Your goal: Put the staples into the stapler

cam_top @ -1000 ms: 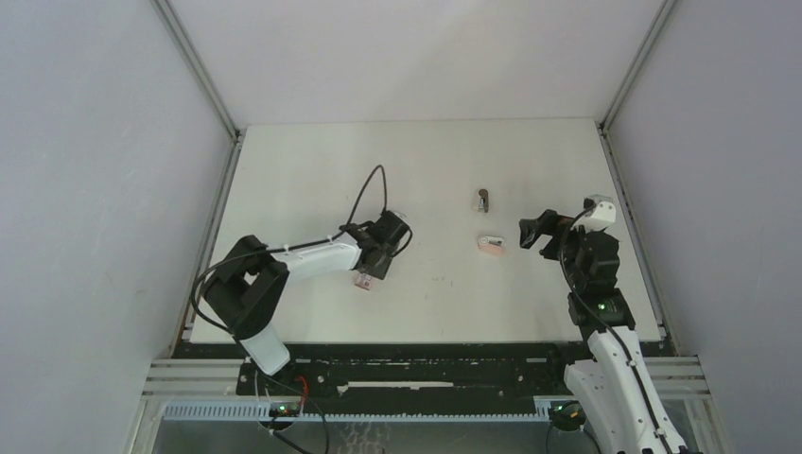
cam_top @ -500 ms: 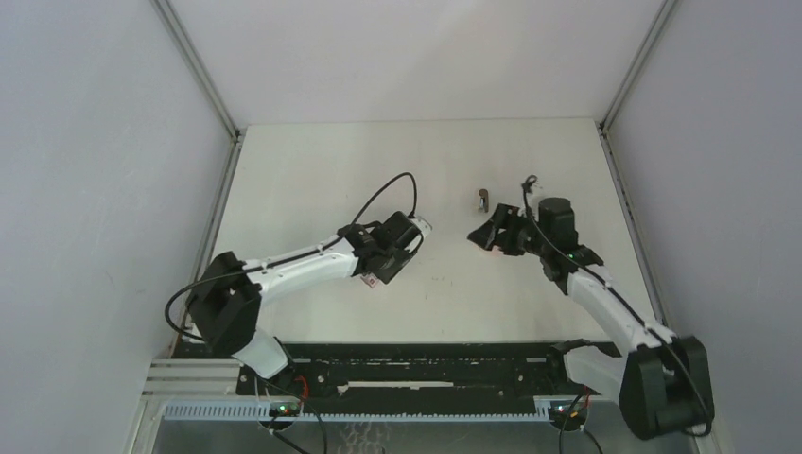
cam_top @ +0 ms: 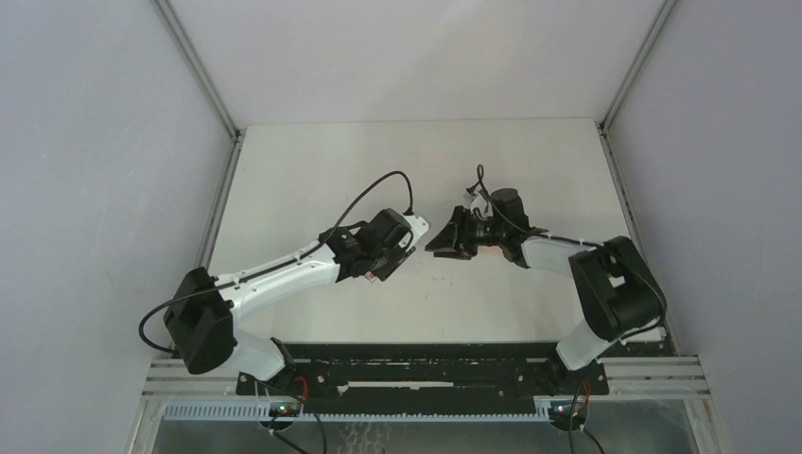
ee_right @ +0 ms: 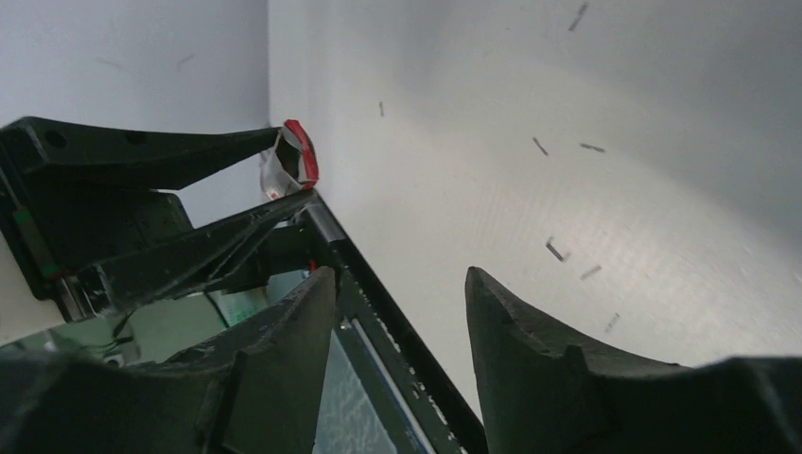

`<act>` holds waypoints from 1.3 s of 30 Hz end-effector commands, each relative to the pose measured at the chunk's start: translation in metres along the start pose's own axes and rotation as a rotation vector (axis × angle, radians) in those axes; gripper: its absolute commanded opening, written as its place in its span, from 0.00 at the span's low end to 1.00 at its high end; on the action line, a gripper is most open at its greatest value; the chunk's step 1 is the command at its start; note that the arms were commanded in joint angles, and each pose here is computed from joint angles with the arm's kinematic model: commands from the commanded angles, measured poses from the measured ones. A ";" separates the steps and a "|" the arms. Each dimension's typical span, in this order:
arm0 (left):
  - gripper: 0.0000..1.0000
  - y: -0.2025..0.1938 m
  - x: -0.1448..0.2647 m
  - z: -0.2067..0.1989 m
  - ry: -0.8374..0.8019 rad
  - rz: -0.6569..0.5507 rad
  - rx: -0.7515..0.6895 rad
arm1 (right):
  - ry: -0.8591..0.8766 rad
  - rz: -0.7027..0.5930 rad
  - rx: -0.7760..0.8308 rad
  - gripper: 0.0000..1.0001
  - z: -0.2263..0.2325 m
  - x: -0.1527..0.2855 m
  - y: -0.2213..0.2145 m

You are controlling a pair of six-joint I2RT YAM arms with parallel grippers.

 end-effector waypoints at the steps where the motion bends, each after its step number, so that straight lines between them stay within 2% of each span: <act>1: 0.45 0.006 0.011 -0.001 -0.035 -0.056 -0.013 | 0.192 0.013 0.063 0.48 0.042 -0.020 0.020; 10: 0.45 0.007 0.013 -0.005 -0.064 -0.058 -0.015 | 0.232 0.074 0.075 0.42 0.058 -0.054 0.017; 25: 0.45 0.007 0.012 -0.003 -0.054 -0.059 -0.012 | 0.241 0.130 0.089 0.28 0.062 -0.069 0.006; 28: 0.45 0.008 0.013 -0.004 -0.058 -0.062 -0.010 | 0.246 0.140 0.092 0.22 0.064 -0.071 0.003; 39: 0.45 0.008 0.017 -0.003 -0.060 -0.075 -0.006 | 0.247 0.163 0.095 0.16 0.067 -0.076 -0.007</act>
Point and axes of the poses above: each gripper's point midway between its finger pads, its own x axis back along the fingers, its own z axis along the line the jaws close on, y = z × x, the point moved 2 cm from there along x, back along the fingers, and after that the axes turned 10 degrees about x, right-handed, at the moved point
